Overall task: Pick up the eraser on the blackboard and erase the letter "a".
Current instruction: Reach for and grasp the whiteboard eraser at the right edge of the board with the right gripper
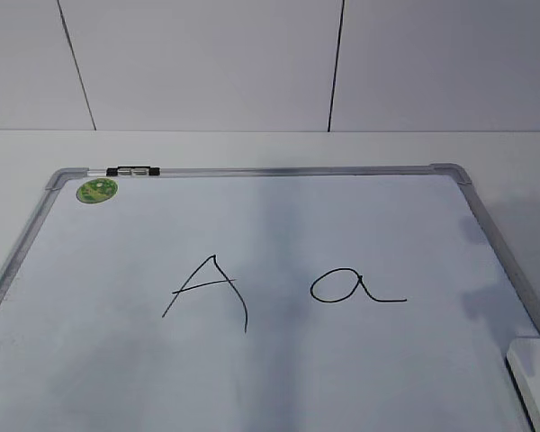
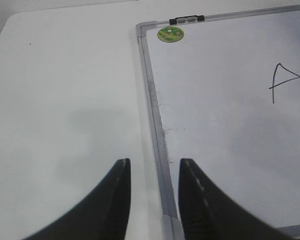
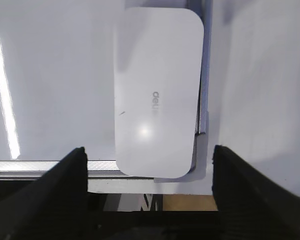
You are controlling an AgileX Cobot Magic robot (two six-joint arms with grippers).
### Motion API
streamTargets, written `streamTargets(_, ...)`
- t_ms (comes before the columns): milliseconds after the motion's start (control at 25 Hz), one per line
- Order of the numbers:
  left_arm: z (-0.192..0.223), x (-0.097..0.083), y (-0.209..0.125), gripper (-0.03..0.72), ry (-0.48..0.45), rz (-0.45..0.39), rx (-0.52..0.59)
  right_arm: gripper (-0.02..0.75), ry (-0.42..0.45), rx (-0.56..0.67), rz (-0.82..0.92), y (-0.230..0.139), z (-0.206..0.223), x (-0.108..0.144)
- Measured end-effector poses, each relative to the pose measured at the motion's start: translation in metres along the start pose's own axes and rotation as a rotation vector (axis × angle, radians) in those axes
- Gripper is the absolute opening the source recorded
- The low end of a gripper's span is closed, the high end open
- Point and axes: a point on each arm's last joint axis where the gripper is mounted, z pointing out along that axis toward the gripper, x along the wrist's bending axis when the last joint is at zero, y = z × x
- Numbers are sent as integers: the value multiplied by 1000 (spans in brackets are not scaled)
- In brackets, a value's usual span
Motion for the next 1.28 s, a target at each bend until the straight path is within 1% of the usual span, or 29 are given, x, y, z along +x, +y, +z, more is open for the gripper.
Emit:
streamTargets(880,0,0,0,245,0,0,0,592,-10,0,1,1,0,-2)
streamTargets(1080,0,0,0,245,0,0,0,594,-14,15,-23,-2,5,-2)
streamTargets(1280,0,0,0,245,0,0,0,649,-4,-38,-26,2,5,-1)
